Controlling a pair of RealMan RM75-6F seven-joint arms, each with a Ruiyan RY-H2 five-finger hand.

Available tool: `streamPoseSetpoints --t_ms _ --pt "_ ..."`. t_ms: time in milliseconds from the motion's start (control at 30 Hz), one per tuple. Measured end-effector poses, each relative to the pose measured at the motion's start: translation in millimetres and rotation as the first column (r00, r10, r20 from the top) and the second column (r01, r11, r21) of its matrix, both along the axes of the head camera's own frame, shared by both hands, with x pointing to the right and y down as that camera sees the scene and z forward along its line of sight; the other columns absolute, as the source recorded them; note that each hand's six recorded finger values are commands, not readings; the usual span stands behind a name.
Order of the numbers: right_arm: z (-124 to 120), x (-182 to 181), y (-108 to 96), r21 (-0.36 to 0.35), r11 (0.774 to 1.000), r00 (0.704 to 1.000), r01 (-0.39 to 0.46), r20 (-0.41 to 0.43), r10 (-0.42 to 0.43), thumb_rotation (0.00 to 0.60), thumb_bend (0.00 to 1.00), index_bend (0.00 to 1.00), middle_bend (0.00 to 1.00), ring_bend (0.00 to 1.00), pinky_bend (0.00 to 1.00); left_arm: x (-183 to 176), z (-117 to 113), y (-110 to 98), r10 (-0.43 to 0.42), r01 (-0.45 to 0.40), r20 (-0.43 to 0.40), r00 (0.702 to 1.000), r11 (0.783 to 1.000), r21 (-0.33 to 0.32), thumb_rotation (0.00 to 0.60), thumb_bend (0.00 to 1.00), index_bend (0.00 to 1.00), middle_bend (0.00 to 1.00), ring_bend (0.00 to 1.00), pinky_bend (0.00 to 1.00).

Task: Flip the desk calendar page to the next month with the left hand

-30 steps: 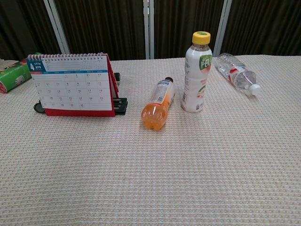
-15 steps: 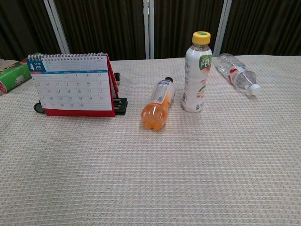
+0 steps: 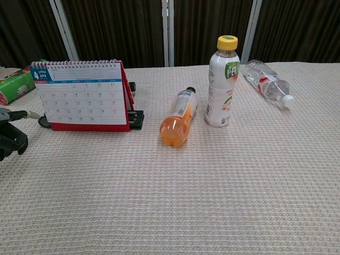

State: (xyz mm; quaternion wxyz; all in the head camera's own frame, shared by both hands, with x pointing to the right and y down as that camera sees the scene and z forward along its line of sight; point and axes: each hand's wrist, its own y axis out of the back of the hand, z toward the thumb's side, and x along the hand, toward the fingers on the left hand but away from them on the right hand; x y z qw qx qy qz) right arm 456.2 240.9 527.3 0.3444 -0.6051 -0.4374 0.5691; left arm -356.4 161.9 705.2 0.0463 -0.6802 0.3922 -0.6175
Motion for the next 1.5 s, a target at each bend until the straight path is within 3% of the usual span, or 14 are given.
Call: streamPoseSetpoints --t_ms 667,1167,1267,1333,1467,1500 --pt "2.6 0.6 0.0 -0.003 1.000 1.000 -0.001 -0.005 0.001 0.600 0.09 0.00 0.00 0.00 0.00 35.8 14.4 -20.1 0.048 -0.048 -0.025 0.999 0.999 0.004 0.600 0.79 0.00 0.65 0.66 0.60" --pt "0.8 1.4 0.1 0.001 1.000 1.000 -0.004 -0.003 0.004 0.600 0.09 0.00 0.00 0.00 0.00 71.8 -22.0 -39.4 0.150 -0.135 -0.075 0.986 0.975 0.175 0.600 0.80 0.00 0.65 0.66 0.60" --pt "-0.5 1.1 0.1 0.006 1.000 1.000 -0.005 0.000 0.005 0.600 0.09 0.00 0.00 0.00 0.00 72.9 -34.6 -45.0 0.171 -0.152 -0.063 0.983 0.959 0.238 0.600 0.80 0.00 0.63 0.65 0.60" --pt "-0.6 0.3 0.4 0.006 1.000 1.000 -0.003 0.000 0.003 0.600 0.09 0.00 0.00 0.00 0.00 72.0 -46.6 -52.4 0.190 -0.170 -0.034 0.981 0.934 0.314 0.600 0.80 0.00 0.60 0.64 0.59" --pt "-0.1 0.1 0.8 0.004 1.000 1.000 -0.003 0.000 0.003 0.600 0.09 0.00 0.00 0.00 0.00 71.4 -74.4 -67.2 0.219 -0.203 0.022 0.975 0.855 0.477 0.600 0.80 0.00 0.50 0.56 0.55" --pt "0.1 0.4 0.8 0.003 1.000 1.000 -0.004 -0.001 0.004 0.600 0.09 0.00 0.00 0.00 0.00 70.7 -83.1 -71.3 0.224 -0.212 0.041 0.974 0.826 0.522 0.600 0.79 0.00 0.48 0.54 0.54"
